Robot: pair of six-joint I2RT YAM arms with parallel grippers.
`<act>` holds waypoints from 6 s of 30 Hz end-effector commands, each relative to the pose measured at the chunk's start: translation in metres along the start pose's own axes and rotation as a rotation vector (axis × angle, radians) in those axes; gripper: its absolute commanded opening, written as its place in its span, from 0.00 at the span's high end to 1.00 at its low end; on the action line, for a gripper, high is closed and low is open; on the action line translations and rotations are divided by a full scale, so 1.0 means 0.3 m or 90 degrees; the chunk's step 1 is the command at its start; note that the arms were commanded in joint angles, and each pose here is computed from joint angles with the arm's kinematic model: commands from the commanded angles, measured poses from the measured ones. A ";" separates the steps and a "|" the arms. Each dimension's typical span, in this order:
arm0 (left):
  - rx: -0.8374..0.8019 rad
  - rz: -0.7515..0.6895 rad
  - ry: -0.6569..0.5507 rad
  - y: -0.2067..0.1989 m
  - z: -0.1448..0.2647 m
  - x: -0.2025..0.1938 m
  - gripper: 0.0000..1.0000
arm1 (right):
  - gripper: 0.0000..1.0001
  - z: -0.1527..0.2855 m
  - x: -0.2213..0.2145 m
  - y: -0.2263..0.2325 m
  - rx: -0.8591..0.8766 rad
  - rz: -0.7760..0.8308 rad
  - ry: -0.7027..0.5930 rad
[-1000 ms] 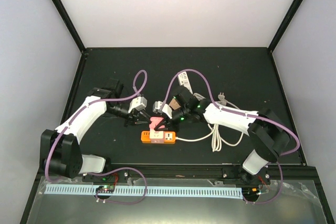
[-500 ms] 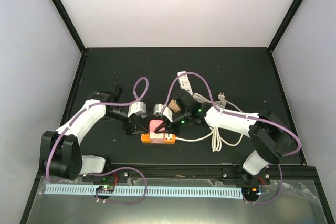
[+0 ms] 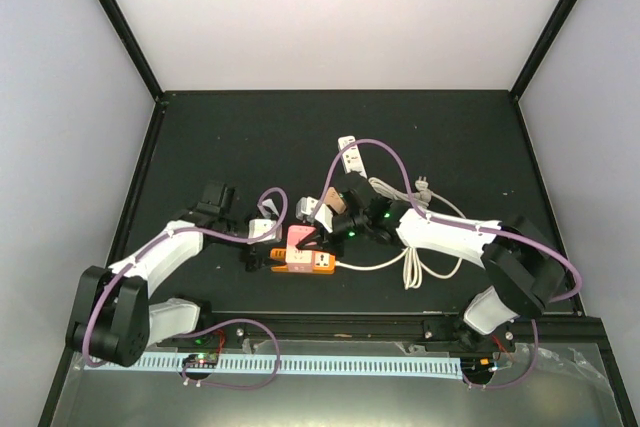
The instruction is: Insert the plug
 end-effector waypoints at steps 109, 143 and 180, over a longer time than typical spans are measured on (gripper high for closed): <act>-0.017 0.004 -0.137 0.049 0.107 0.065 0.34 | 0.99 -0.097 -0.195 -0.021 -0.174 0.022 0.159; 0.006 -0.015 -0.073 0.059 0.036 0.071 0.99 | 0.99 -0.118 -0.216 -0.030 -0.191 0.020 0.187; 0.020 -0.018 -0.032 0.064 0.036 0.079 0.98 | 0.84 -0.019 -0.031 0.053 -0.132 0.087 0.008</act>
Point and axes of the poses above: each gripper's point midway between its finger pads, its own z axis back along the fingers, its own y axis along the line the jaws close on, x = y × z, the point moved 9 cm from there along z, back along the fingers, and after that the axes turned 14 degrees about -z, right-handed, at the moved point
